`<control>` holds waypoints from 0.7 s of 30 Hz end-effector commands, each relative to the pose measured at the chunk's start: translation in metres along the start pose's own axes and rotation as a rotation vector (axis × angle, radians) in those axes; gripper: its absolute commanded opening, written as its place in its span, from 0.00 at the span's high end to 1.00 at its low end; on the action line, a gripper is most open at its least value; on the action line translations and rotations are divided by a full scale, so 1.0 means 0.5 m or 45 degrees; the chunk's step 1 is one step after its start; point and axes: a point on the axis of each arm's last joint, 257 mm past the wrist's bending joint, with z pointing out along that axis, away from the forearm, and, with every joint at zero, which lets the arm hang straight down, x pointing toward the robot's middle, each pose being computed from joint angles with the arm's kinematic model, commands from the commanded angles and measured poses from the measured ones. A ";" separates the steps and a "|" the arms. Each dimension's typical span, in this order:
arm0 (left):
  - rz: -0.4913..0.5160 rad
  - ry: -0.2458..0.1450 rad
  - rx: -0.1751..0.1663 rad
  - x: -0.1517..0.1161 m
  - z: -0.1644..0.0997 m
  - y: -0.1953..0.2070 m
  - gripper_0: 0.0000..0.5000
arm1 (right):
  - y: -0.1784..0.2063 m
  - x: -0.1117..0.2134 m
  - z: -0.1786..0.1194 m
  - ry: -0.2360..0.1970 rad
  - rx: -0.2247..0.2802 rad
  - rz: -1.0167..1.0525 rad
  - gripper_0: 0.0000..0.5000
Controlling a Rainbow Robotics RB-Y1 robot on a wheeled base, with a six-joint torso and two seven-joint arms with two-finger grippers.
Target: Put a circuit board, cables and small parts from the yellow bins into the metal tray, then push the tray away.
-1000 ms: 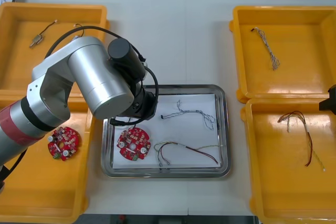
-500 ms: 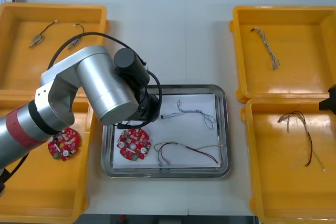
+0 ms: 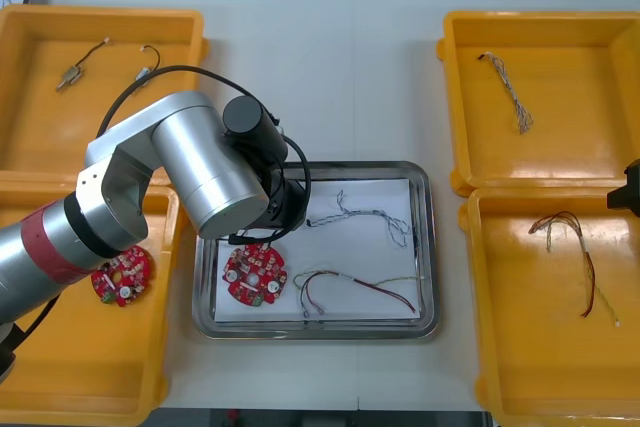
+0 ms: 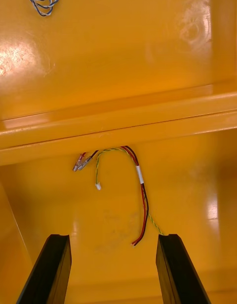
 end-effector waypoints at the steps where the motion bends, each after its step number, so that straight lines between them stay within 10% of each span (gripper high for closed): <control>1: -0.015 -0.057 0.045 -0.032 -0.021 -0.051 0.93 | -0.034 -0.018 -0.021 -0.039 0.054 -0.064 0.00; 10: -0.024 -0.060 0.044 -0.033 -0.021 -0.050 0.00 | -0.031 -0.017 -0.021 -0.034 0.046 -0.073 0.00; 21: -0.031 -0.069 0.046 -0.040 -0.029 -0.051 0.00 | -0.027 -0.014 -0.020 -0.030 0.035 -0.075 0.00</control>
